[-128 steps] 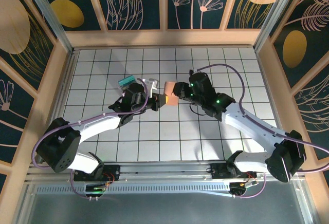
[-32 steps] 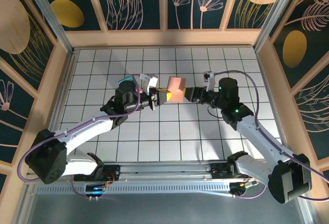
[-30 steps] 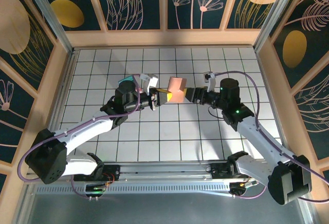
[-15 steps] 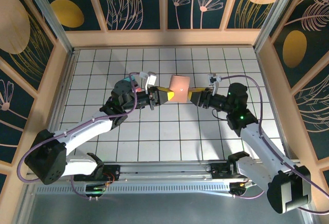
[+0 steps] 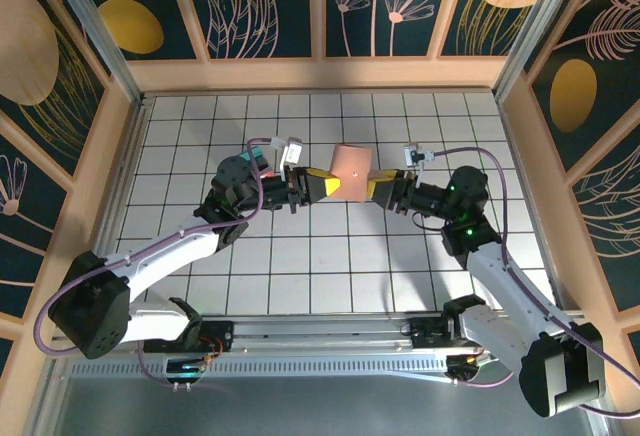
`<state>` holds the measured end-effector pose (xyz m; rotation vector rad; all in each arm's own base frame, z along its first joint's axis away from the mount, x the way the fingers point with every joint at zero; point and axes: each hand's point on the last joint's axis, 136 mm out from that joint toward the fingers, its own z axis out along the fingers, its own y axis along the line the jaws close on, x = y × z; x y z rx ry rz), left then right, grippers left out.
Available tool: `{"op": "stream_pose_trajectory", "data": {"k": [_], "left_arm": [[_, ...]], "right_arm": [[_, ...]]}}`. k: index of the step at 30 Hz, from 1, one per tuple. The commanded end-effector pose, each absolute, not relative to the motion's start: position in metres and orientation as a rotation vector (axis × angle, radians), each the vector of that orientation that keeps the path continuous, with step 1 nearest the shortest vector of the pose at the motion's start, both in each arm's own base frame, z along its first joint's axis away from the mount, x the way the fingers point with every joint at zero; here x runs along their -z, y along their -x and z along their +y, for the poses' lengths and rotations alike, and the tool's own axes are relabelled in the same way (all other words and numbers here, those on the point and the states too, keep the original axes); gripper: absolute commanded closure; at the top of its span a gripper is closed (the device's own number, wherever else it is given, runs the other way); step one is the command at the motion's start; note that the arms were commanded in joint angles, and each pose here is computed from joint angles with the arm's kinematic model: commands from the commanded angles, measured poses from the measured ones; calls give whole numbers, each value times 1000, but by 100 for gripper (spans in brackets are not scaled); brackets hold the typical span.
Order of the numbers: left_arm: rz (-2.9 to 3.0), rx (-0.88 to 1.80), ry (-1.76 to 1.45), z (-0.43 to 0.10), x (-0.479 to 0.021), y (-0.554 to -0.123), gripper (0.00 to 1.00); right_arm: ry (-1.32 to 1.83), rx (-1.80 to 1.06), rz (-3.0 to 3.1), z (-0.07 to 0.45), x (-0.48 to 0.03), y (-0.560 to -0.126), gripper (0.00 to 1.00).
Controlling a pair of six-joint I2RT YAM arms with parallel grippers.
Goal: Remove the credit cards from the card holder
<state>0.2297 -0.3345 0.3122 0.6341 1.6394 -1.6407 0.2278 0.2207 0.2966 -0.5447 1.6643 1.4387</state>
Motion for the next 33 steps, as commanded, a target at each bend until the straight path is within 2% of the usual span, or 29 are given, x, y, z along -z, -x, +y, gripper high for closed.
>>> {"op": "stream_pose_trajectory", "data": {"k": [1,4,7,14,17,20,21,25,28,30,33], "left_arm": [[1560,1701,-666,-335,-325,-224,100],[1558,1727,-672,-337,-324,-223,100],[1563,1734,-673,-338,-322,-224,100],[1642,1675,-617,-339,-308,-235,100],[1698,1634,-579,-339,-298,-243,99],[1726,1630,-559,-340,-292,-247,84],[1733,1633,-554,-341,-290,-248,76],[1760,1631,-547,-345,-284,-253,31],[1770,1629,-542,-348,-282,-257,9],[1781,1623,-533,-349,-280,-260,2],[1787,1608,-511,-348,-278,-264,1]], "right_arm": [[622,-1483,1569,224,-315,-215,63],[626,-1495,1569,227,-315,-214,65],[638,-1509,1565,231,-315,-212,71],[630,-1492,1567,234,-319,-215,97],[601,-1461,1587,232,-320,-220,100],[566,-1432,1626,231,-317,-227,100],[556,-1421,1637,231,-316,-229,100],[509,-1359,1697,231,-312,-238,100],[483,-1304,1744,232,-308,-243,100],[469,-1278,1771,232,-305,-246,100],[432,-1232,1815,230,-300,-253,100]]}}
